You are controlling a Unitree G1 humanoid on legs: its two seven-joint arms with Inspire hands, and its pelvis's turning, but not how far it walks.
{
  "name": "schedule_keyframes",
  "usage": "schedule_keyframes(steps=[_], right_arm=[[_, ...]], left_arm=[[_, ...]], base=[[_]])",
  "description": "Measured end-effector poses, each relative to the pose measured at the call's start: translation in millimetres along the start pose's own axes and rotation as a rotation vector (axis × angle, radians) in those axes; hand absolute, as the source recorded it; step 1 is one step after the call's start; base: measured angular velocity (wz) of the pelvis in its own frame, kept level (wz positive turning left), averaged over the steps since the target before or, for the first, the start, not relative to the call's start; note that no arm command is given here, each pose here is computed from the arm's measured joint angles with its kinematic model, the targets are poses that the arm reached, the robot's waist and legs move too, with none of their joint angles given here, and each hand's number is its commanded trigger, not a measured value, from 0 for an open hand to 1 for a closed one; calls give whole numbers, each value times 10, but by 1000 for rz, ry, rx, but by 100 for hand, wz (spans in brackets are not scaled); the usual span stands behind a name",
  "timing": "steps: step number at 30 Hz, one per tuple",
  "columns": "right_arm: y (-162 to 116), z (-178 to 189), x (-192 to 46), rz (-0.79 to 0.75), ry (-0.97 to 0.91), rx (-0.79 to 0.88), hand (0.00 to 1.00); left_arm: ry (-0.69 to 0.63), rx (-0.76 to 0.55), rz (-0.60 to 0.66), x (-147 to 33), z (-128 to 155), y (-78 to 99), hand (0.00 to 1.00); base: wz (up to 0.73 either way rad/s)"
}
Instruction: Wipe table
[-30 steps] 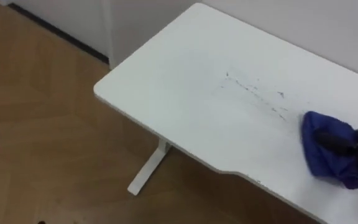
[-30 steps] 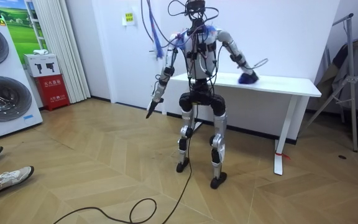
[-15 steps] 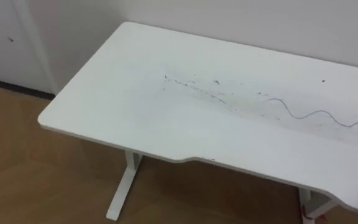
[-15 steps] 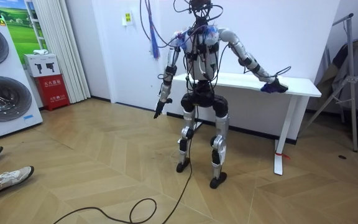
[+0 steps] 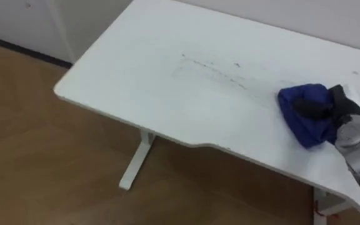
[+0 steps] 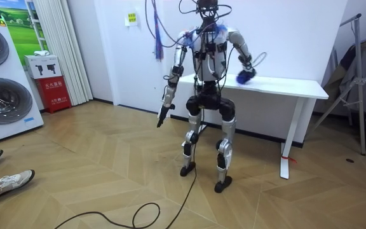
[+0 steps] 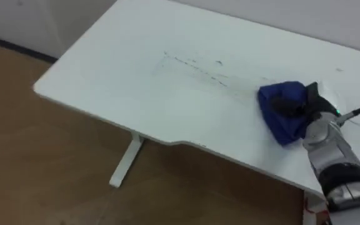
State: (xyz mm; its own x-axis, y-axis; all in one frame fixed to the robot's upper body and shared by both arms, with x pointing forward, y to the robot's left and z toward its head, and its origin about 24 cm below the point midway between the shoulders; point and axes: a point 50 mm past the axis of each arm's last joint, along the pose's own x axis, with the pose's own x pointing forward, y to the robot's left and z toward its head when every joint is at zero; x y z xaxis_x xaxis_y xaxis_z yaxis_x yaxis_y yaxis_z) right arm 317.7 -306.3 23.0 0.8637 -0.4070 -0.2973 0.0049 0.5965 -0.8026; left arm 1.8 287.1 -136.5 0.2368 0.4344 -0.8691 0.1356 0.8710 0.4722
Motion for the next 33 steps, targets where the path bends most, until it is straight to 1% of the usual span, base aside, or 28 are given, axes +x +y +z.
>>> schedule_keyframes(steps=[2, 3, 5, 7, 8, 9, 10, 12, 14, 16, 17, 20, 22, 23, 26, 27, 28, 29, 30, 31, 32, 33], right_arm=[[100, -258, -58, 34, 79, -19, 100], [154, -488, -136, 41, 135, 17, 100], [197, -682, -230, 23, 144, 68, 100], [269, -1007, -402, 6, 209, 106, 100], [277, -1086, -443, 5, 229, 115, 100], [284, -1256, -535, -1, 280, 133, 100], [267, -1401, -614, -14, 325, 145, 100], [189, -1574, -703, -42, 376, 150, 100], [113, -1673, -752, -64, 404, 151, 100], [-52, -1779, -789, -109, 431, 139, 100], [-85, -1794, -792, -118, 436, 132, 100], [-73, -1733, -749, -142, 424, 132, 100], [-47, -1586, -644, -163, 406, 136, 100], [-33, -1543, -616, -165, 403, 135, 100], [0, -1286, -455, -164, 379, 120, 100], [-4, -1118, -360, -162, 355, 120, 100], [-8, -857, -235, -154, 297, 111, 100], [-29, -724, -177, -154, 262, 103, 100], [-58, -426, -70, -154, 188, 89, 100], [-124, -127, 22, -154, 117, 78, 100], [-164, 20, 59, -154, 79, 68, 100], [-260, 286, 113, -161, 5, 47, 100]], left_arm=[[21, 8, -3, -10, -47, -8, 0], [22, 6, -5, -14, -55, -21, 0], [32, 7, -5, -27, -99, -22, 0], [17, -4, 19, -33, -99, 15, 0], [9, -7, 24, -33, -93, 22, 0], [-4, -9, 30, -31, -81, 37, 0], [-22, -12, 32, -18, -29, 46, 0], [-49, -13, 39, 2, 41, 76, 0], [-67, -16, 54, 13, 81, 138, 0], [-109, -27, 71, 51, 254, 193, 0], [-118, -29, 72, 58, 292, 199, 0], [-152, -36, 76, 79, 427, 219, 0], [-176, -39, 52, 99, 548, 159, 0], [-181, -32, 47, 100, 568, 142, 0], [-176, -12, 20, 96, 575, 13, 0], [-161, -5, 6, 104, 554, -32, 0], [-139, 10, -10, 112, 515, -72, 0], [-130, 11, -16, 113, 494, -89, 0], [-123, 15, -23, 113, 488, -109, 0], [-127, 23, -31, 111, 497, -124, 0], [-132, 25, -36, 112, 512, -129, 0], [-144, 23, -47, 114, 547, -130, 0]], base=[[91], [78], [64], [30], [3], [-12], [-16], [-52], [-72], [-47], [-64], [-63], [-36], [-28], [-55], [-69], [-63], [-43], [-12], [0], [14], [27]])
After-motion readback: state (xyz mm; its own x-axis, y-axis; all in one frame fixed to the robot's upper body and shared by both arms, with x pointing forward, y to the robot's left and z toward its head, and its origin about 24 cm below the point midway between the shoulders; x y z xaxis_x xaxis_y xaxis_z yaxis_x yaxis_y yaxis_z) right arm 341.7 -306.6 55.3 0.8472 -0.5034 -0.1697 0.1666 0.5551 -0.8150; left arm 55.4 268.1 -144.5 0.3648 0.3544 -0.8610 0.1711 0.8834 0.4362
